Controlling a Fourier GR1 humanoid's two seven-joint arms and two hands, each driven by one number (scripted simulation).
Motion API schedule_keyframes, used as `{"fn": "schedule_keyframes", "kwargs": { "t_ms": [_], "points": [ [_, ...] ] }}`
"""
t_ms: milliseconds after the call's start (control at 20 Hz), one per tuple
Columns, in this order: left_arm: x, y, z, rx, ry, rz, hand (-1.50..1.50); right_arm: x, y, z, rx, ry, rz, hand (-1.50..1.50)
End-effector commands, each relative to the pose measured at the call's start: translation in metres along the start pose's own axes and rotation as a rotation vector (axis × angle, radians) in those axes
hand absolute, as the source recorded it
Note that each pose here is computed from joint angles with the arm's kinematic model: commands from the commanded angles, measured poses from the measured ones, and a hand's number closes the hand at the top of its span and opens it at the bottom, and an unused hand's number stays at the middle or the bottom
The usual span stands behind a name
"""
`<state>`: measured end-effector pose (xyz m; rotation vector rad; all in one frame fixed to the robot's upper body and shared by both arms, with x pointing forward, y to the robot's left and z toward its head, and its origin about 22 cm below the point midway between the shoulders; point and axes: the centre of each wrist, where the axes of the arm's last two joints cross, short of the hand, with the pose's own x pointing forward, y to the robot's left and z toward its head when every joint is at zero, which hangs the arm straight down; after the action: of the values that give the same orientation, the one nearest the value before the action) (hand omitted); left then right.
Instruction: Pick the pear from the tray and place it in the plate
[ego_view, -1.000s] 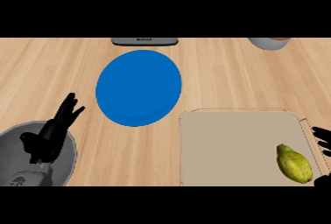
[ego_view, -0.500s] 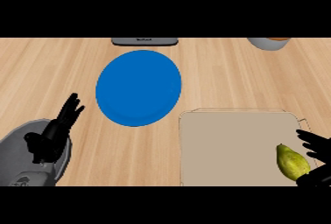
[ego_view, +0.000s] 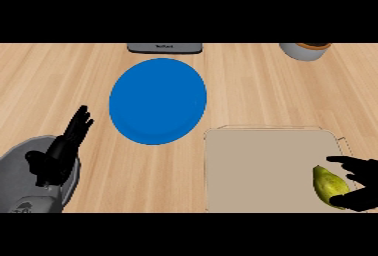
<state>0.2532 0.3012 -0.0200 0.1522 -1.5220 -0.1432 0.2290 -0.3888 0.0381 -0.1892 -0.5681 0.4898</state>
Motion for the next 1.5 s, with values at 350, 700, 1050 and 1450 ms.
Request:
{"fn": "schedule_keyframes", "kwargs": {
  "t_ms": [350,700,1050,1450],
  "points": [
    [-0.002,0.010,0.004,-0.010,-0.001,0.004,0.00,-0.009,0.033,-0.024,0.074,-0.083,-0.016,1.50],
    [-0.010,-0.005,0.005,0.000,0.029,0.002,0.00,0.042,0.101,0.021,-0.552,-0.149,0.199,1.50],
    [-0.006,-0.002,0.001,0.028,0.032,0.000,0.00,0.067,0.180,0.056,-0.879,-0.291,0.274,1.50],
    [0.001,0.014,0.005,0.018,0.006,-0.020,0.00,0.096,0.260,0.123,-1.081,-0.384,0.288,1.50]
  ]
}}
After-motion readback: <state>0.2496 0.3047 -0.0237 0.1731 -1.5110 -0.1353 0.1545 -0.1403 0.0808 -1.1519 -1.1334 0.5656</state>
